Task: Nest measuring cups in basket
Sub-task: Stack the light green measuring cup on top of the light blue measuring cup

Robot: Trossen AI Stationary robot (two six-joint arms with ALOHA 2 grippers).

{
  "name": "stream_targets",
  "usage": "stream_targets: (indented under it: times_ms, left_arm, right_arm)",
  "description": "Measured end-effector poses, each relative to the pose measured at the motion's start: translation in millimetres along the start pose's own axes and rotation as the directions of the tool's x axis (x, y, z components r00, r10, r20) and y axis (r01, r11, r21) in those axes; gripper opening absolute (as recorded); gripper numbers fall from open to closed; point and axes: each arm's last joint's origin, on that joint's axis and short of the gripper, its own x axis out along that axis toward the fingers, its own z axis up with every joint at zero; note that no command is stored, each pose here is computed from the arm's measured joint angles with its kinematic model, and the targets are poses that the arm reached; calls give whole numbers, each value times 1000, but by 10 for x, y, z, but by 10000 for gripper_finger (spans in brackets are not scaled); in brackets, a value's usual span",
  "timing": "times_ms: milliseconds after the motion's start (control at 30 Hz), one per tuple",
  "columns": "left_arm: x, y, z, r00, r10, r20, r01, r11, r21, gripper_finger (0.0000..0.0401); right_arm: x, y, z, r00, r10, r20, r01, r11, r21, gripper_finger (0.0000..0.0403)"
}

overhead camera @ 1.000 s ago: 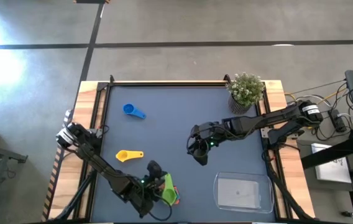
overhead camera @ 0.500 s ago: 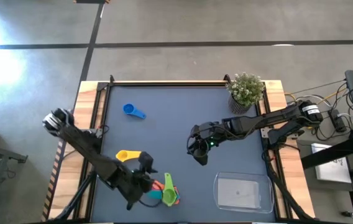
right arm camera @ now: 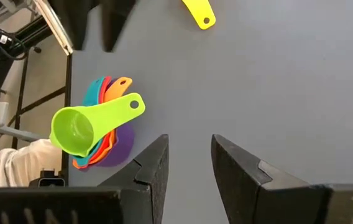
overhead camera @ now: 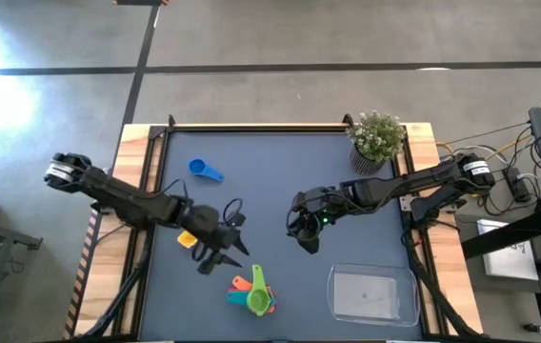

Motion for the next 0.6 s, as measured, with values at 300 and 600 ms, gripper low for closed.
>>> stream_targets:
  times_ms: [300, 600]
  left_arm:
    - [338, 128, -188, 991, -1, -131, 11, 997, 78, 159]
    - [682, 148, -312, 961, 150, -231, -97, 969, 227, 151]
  right_arm:
    - [1, -1, -1, 1000, 0, 1, 0, 1000, -16, 116]
    - [7, -7, -9, 1000, -1, 0, 1, 1000, -19, 112]
